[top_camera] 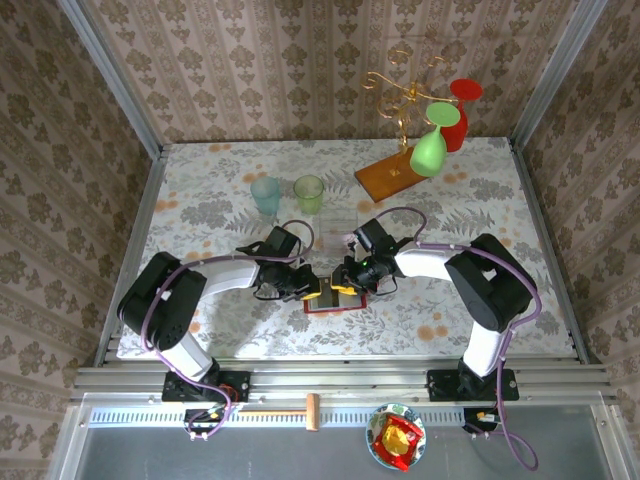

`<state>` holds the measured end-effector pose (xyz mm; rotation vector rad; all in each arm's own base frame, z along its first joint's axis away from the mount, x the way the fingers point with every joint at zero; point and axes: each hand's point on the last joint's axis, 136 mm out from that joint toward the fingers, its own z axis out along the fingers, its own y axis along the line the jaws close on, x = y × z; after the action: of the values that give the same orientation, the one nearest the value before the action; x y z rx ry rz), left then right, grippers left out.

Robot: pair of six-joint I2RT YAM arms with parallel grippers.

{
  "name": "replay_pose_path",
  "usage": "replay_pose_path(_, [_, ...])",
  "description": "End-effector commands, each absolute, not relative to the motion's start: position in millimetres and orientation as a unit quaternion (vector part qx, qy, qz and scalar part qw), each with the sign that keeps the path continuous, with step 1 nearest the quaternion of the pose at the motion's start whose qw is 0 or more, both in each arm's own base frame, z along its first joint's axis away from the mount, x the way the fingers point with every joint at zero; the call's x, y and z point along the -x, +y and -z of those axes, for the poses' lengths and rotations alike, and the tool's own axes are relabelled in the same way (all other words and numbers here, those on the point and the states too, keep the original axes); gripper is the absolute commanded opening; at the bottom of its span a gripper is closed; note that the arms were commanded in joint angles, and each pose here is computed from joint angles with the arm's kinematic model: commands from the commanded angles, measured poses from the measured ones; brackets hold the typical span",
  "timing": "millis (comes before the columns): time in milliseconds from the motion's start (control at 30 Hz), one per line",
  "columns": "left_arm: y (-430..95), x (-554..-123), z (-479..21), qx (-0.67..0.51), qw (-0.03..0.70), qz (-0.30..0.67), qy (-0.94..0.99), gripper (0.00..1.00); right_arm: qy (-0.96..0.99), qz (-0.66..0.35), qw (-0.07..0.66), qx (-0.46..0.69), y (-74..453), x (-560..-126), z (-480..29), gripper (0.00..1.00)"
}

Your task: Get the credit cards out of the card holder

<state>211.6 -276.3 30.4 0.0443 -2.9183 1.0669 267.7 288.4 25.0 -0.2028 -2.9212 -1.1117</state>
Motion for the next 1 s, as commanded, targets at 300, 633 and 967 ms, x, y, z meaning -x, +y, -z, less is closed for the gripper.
replay_pose_path(300, [-269,-202,-14,-0.015,0.037,-0.321,-0.946,0.13,-0.916,0.396,0.017,0.067,297,-262,-28,0.24])
replay_pose_path(633, [-270,-202,-15,-0.013,0.036,-0.324,-0.945,0.13,-0.908,0.413,0.022,0.071,300,-262,-26,0.19])
replay_pose_path(967, [-270,-204,-17,-0.013,0.033,-0.324,-0.945,0.13,-0.918,0.387,0.005,0.090,277,-263,-21,0.13])
